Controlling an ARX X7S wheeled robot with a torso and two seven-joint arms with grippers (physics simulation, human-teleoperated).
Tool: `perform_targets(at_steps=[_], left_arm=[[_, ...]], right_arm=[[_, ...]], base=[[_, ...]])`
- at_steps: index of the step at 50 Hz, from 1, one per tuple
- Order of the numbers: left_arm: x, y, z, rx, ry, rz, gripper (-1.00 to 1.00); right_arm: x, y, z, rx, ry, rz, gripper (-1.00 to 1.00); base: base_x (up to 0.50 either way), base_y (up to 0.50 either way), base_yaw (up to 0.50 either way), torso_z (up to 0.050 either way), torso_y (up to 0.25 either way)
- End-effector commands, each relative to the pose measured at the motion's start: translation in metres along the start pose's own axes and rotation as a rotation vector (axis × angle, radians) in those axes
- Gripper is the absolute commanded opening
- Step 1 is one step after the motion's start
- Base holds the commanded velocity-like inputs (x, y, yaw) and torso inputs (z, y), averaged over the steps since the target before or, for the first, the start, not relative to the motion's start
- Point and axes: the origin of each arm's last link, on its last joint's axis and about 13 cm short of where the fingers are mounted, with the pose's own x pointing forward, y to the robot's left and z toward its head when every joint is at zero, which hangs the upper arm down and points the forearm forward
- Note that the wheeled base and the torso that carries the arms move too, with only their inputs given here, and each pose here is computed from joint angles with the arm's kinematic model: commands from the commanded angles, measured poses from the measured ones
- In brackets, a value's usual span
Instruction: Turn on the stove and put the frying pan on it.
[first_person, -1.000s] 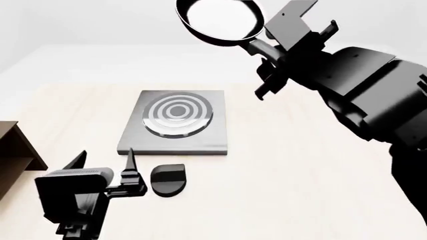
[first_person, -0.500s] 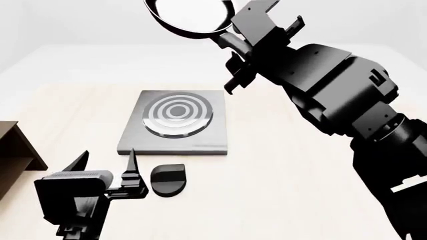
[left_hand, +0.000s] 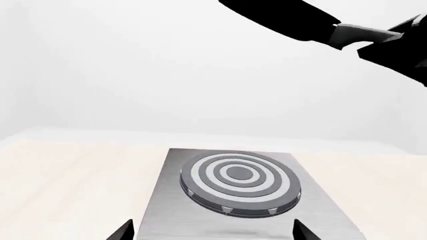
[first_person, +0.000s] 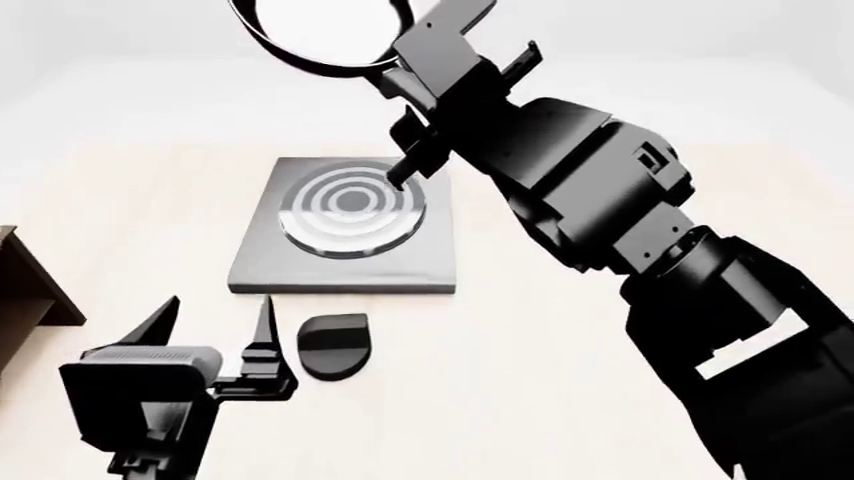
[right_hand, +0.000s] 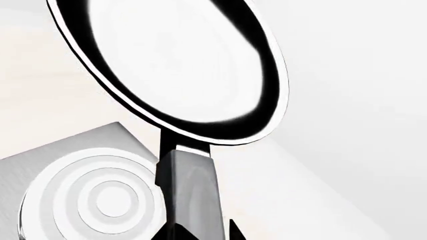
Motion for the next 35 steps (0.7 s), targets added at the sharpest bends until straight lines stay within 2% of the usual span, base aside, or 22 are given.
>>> perform_targets(at_steps=[1, 24, 35], left_arm=[[-0.001, 0.001, 0.001, -0.003, -0.019, -0.012, 1.00], [-0.002, 0.002, -0.001, -0.008, -0.016, -0.002, 1.00], [-0.002, 0.002, -0.002, -0.017, -0.009, 0.002, 1.00]], right_arm=[[0.005, 0.008, 0.012, -0.046, -0.052, -0.062, -1.00], [0.012, 0.029, 0.015, 0.012, -0.060, -0.068, -1.00], [0.017, 0.037, 0.010, 0.015, -0.049, -0.059, -1.00]], base=[[0.00, 0.00, 0.00, 0.000, -0.250], [0.00, 0.00, 0.00, 0.000, -0.250], [0.00, 0.00, 0.00, 0.000, -0.014]])
